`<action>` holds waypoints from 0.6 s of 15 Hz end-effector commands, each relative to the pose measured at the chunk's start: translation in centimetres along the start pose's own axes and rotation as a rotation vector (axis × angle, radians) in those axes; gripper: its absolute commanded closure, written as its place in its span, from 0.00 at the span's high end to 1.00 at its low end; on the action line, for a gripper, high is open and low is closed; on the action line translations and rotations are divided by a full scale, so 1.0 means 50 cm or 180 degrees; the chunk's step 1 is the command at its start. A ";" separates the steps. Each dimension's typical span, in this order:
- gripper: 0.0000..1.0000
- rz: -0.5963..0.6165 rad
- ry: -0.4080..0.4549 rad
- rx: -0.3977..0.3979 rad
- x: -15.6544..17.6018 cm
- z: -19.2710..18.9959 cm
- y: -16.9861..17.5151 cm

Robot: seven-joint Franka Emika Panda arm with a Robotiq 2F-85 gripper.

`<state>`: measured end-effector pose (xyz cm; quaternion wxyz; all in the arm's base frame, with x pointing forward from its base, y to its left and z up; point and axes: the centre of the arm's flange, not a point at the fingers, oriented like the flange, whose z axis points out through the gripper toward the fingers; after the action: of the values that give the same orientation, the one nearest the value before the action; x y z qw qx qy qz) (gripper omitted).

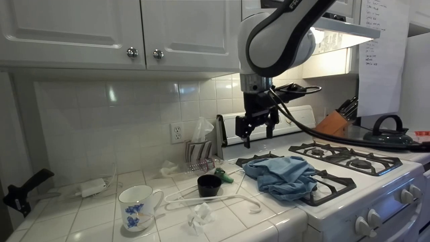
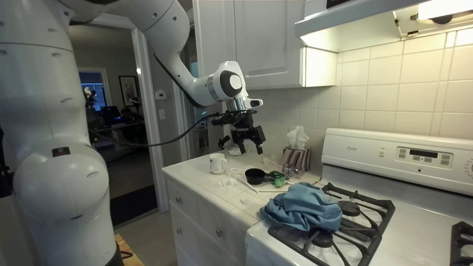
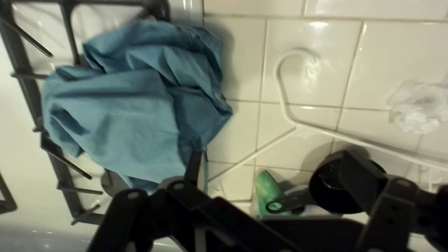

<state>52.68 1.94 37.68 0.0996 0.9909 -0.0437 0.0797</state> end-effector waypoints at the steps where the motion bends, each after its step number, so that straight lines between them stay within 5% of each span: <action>1: 1.00 -0.0447 0.0271 0.0399 0.093 0.101 -0.080; 9: 1.00 -0.1473 0.0312 0.1203 0.157 0.260 -0.265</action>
<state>60.30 11.18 25.51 -0.0358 0.9802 0.1556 0.1175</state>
